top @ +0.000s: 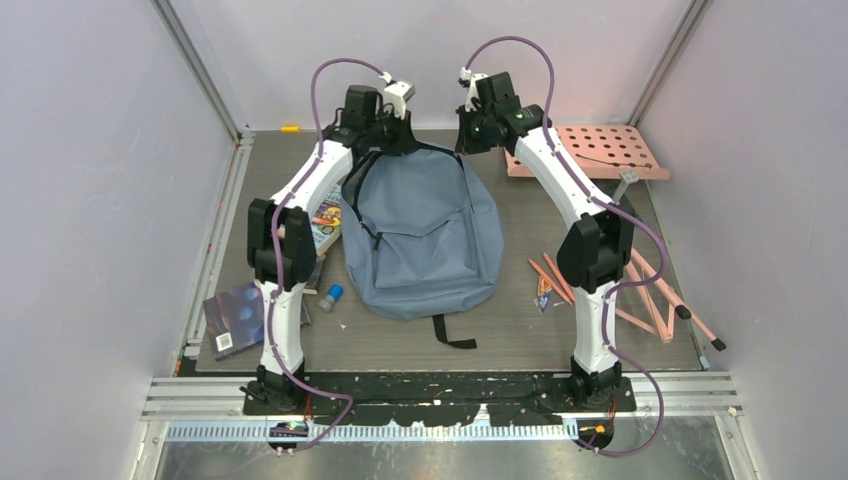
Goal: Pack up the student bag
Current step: Unzip the student bag at the center of the board.
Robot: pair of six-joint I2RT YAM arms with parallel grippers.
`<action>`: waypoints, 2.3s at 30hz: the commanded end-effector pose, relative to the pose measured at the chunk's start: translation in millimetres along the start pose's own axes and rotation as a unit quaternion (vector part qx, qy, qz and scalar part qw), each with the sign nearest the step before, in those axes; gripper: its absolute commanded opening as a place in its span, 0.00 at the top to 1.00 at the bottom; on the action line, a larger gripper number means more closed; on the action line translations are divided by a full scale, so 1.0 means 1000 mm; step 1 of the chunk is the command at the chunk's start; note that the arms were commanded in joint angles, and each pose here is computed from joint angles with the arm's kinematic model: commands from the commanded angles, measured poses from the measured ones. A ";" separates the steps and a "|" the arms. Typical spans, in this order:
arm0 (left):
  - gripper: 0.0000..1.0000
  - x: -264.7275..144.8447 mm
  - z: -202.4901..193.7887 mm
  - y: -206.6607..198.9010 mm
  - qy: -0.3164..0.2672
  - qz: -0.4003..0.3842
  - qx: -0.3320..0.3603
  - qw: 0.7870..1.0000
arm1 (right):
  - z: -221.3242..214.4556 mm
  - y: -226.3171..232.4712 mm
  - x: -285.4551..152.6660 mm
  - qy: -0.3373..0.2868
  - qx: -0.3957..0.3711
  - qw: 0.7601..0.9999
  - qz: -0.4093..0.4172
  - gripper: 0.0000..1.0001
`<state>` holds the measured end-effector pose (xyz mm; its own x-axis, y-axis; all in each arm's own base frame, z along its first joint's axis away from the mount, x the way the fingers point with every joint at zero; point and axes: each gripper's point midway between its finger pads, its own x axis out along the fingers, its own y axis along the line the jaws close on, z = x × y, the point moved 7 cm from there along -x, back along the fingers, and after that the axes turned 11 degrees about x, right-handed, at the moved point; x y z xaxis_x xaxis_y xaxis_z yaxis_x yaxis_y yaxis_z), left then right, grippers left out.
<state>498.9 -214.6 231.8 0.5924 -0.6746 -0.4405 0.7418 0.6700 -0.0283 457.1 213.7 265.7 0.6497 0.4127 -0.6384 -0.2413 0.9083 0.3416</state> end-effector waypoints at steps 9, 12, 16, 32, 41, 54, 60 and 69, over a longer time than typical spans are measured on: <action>1.00 -0.027 0.054 0.026 -0.050 0.138 -0.108 0.983 | 0.021 -0.012 -0.021 -0.057 0.007 0.994 -0.091 1.00; 1.00 -0.038 0.058 0.038 -0.054 0.175 -0.163 0.969 | 0.020 -0.015 -0.020 -0.056 0.009 0.993 -0.101 0.99; 1.00 -0.058 0.056 0.055 -0.061 0.206 -0.227 0.950 | 0.014 -0.018 -0.017 -0.048 0.013 0.993 -0.106 1.00; 1.00 -0.140 -0.011 0.084 -0.054 0.336 -0.360 0.869 | -0.002 -0.016 0.003 -0.019 0.025 0.995 -0.096 1.00; 1.00 -0.169 -0.038 0.061 -0.040 0.316 -0.354 0.880 | 0.014 -0.008 0.015 -0.037 0.027 0.996 -0.080 1.00; 1.00 -0.200 -0.091 -0.011 0.044 0.204 -0.289 0.934 | 0.026 0.023 0.036 -0.059 0.053 0.997 -0.004 1.00; 0.72 -0.203 -0.084 -0.032 0.042 0.104 -0.248 0.962 | 0.024 0.032 0.042 -0.051 0.050 0.997 0.030 0.99; 0.20 -0.206 -0.026 -0.016 -0.025 0.075 -0.172 0.982 | 0.022 0.040 0.036 -0.042 0.029 0.997 0.063 1.00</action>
<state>338.3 -72.5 254.6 0.6692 -0.4904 -0.5583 0.3650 0.8714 -0.3279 484.2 256.2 231.0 0.6156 0.4556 -0.6430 -0.1845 0.8766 0.4444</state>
